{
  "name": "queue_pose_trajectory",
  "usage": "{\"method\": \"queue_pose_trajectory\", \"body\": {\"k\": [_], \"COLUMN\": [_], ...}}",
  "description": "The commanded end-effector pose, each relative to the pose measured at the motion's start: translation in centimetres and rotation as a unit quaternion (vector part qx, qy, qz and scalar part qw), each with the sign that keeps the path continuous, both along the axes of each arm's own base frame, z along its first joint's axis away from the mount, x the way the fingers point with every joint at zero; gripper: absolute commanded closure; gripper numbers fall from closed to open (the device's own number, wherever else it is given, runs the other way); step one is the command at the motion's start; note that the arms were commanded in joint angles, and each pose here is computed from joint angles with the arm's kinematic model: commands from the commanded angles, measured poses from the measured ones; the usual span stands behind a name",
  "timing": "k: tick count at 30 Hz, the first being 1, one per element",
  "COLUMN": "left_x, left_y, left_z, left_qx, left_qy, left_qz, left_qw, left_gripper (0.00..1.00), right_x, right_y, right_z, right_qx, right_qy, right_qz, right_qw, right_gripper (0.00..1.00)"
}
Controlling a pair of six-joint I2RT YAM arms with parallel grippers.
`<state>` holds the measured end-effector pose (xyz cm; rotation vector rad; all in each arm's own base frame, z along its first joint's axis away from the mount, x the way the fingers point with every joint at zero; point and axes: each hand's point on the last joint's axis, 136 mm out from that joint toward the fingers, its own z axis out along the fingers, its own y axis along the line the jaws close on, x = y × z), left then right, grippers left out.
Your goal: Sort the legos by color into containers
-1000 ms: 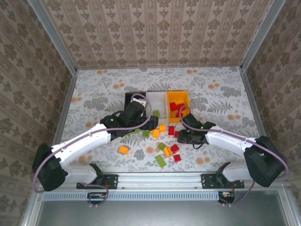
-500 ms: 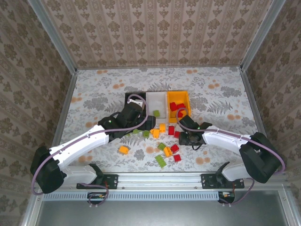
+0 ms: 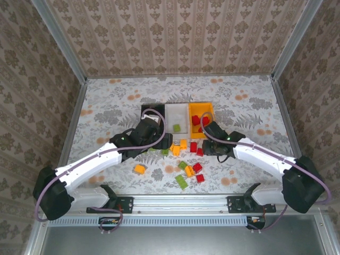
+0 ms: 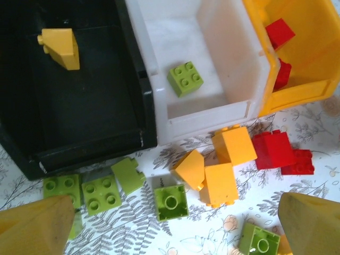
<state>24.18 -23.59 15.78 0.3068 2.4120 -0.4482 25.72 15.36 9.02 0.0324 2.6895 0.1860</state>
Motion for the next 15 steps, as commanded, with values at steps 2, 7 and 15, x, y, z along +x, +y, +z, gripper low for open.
{"method": "queue_pose_trajectory", "body": {"k": [2, 7, 15], "left_x": [-0.6, -1.1, -2.1], "left_y": [1.9, 3.1, 5.2], "left_z": [-0.4, -0.7, -1.1], "left_qx": [0.005, 0.006, 0.007], "left_qy": [0.006, 0.009, 0.019], "left_qz": [0.028, 0.043, 0.068], "left_qw": [1.0, 0.999, 0.997], "left_gripper": [0.0, 0.0, 0.0], "right_x": [3.4, 8.8, 14.8], "right_y": [0.9, 1.7, 1.3], "right_z": [4.0, 3.4, 1.7], "right_qx": [0.006, 0.003, -0.006], "right_qy": [-0.038, -0.034, -0.029], "right_qz": [0.004, -0.031, -0.076], "right_qw": [0.999, 0.999, 0.997], "right_gripper": [0.67, 0.66, 0.62]}}
